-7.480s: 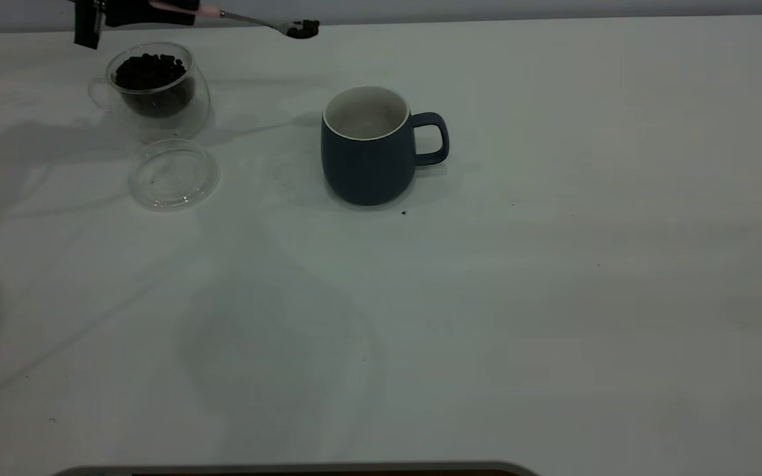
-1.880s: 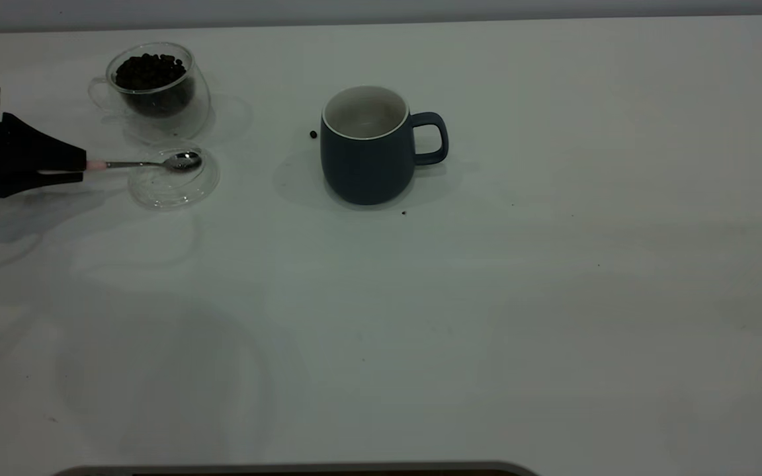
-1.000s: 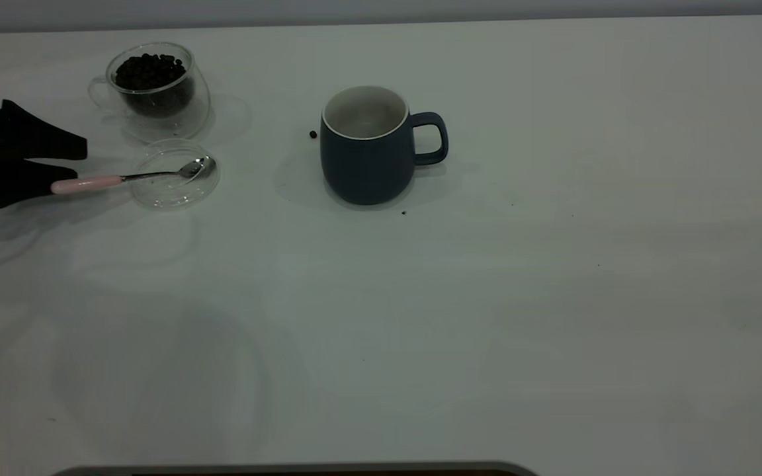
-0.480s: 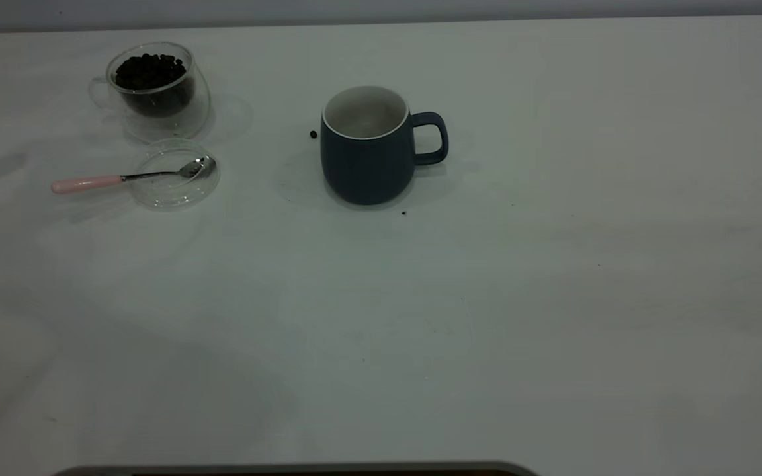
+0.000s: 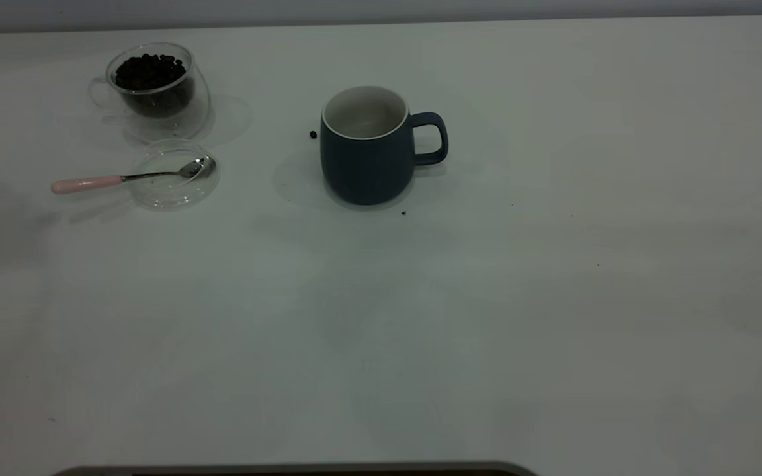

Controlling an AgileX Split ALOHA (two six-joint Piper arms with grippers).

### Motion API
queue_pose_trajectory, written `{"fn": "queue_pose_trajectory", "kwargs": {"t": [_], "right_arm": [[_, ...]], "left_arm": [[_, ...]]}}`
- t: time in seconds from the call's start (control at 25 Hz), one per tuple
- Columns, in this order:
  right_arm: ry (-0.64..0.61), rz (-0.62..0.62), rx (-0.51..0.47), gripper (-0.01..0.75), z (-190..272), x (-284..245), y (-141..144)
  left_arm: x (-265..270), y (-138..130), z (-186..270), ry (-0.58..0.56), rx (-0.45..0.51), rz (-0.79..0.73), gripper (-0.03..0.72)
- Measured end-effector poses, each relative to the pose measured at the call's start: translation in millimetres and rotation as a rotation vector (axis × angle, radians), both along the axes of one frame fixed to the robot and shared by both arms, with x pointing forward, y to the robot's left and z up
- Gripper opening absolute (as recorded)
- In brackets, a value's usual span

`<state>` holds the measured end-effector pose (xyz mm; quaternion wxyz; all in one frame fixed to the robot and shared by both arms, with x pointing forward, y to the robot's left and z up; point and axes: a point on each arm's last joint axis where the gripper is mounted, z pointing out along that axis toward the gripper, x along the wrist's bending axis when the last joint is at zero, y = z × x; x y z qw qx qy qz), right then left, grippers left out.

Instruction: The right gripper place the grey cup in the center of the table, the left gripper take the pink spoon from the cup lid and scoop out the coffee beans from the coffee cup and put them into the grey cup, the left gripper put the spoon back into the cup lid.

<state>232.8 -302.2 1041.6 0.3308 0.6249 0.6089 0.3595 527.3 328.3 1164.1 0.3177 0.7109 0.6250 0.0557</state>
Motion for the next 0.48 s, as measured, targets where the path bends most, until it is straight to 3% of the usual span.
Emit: {"fn": "queue_pose_trajectory", "kwargs": {"t": [0.08,0.2,0.36,0.48], "right_arm": [[0.000,0.000,0.000,0.518,0,0,0],[0.000,0.000,0.000,0.518,0,0,0],[0.000,0.000,0.000,0.518,0,0,0],[0.000,0.000,0.000,0.518,0,0,0]], "left_arm": [[-38,-23,21,-0.035,0.153,0.004,0.466],[-91,-35,38,-0.103,0.281,0.051,0.466],[-165,-35,41,-0.226,0.355,0.098,0.465],[-215,-28,14,-0.267,0.380,0.148,0.466]]}}
